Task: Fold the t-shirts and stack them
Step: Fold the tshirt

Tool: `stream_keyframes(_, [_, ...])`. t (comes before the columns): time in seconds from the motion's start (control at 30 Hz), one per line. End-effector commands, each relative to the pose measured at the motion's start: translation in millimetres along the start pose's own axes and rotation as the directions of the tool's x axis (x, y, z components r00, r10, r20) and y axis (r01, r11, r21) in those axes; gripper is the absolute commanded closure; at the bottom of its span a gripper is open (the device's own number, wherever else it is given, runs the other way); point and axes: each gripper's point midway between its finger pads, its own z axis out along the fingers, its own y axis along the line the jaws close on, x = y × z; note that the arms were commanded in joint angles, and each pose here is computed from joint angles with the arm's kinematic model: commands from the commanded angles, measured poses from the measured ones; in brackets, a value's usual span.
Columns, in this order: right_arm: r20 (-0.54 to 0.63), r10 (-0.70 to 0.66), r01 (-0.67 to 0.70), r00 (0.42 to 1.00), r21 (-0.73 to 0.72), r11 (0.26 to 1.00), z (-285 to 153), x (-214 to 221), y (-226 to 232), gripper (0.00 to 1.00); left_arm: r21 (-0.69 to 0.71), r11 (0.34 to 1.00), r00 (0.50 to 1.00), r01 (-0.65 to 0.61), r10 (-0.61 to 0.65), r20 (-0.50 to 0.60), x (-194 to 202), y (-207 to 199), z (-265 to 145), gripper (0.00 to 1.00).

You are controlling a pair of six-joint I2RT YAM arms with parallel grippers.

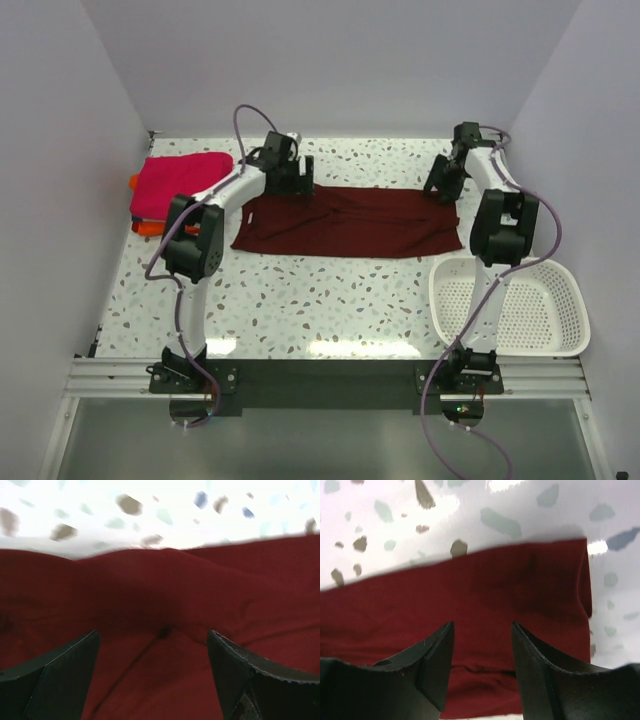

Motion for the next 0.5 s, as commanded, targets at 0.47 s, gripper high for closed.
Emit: stream_keyframes(0.47, [0.077, -0.071, 0.078, 0.994, -0.098, 0.992, -88.1, 47.3, 1.4, 0.47, 0.028, 0.987, 0.988, -0.155, 0.156, -0.01, 38.2, -31.6, -5.0, 0.16])
